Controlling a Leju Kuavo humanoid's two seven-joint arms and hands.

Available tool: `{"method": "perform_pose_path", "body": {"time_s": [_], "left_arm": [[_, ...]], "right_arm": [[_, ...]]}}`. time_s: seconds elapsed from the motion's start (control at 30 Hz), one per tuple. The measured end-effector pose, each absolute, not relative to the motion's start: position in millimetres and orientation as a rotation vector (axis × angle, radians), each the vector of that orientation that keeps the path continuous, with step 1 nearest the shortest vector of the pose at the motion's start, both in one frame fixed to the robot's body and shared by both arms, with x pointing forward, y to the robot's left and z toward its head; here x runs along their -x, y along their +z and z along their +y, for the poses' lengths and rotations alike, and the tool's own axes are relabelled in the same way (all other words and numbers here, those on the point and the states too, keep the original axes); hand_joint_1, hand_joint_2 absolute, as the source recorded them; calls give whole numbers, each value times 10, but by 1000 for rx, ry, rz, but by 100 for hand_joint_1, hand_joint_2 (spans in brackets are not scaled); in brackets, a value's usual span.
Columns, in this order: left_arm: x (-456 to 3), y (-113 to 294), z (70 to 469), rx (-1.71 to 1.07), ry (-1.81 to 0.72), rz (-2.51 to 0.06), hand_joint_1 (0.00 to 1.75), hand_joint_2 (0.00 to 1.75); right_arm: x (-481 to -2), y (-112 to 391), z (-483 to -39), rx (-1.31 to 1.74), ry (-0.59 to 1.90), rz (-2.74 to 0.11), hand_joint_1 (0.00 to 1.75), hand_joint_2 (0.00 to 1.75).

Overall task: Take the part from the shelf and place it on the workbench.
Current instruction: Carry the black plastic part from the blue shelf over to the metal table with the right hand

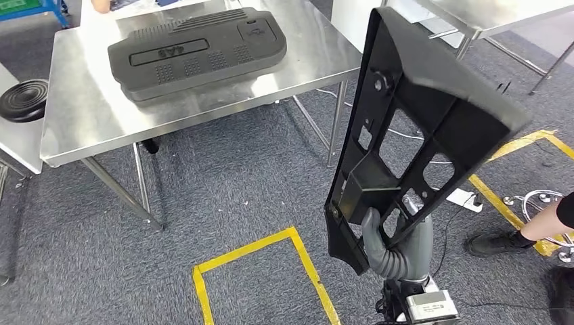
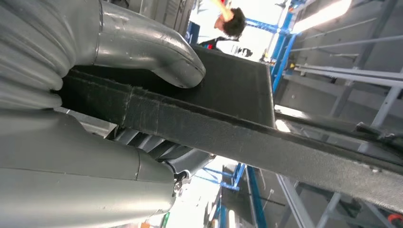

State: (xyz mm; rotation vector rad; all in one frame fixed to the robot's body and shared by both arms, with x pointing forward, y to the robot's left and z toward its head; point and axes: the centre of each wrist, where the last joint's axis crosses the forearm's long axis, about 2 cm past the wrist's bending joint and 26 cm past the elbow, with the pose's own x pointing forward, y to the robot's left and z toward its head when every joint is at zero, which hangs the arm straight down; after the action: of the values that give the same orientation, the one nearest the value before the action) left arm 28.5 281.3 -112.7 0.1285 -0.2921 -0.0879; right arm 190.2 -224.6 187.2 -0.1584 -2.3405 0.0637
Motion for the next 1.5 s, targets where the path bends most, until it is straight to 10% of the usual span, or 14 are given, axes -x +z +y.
{"method": "perform_pose_path", "body": {"time_s": [1.5], "left_arm": [[-299,-1125,2787,-129,-150,-322,0,175]], "right_arm": [[-1902,1873,-2252,159,67,-2332,175,175]]}}
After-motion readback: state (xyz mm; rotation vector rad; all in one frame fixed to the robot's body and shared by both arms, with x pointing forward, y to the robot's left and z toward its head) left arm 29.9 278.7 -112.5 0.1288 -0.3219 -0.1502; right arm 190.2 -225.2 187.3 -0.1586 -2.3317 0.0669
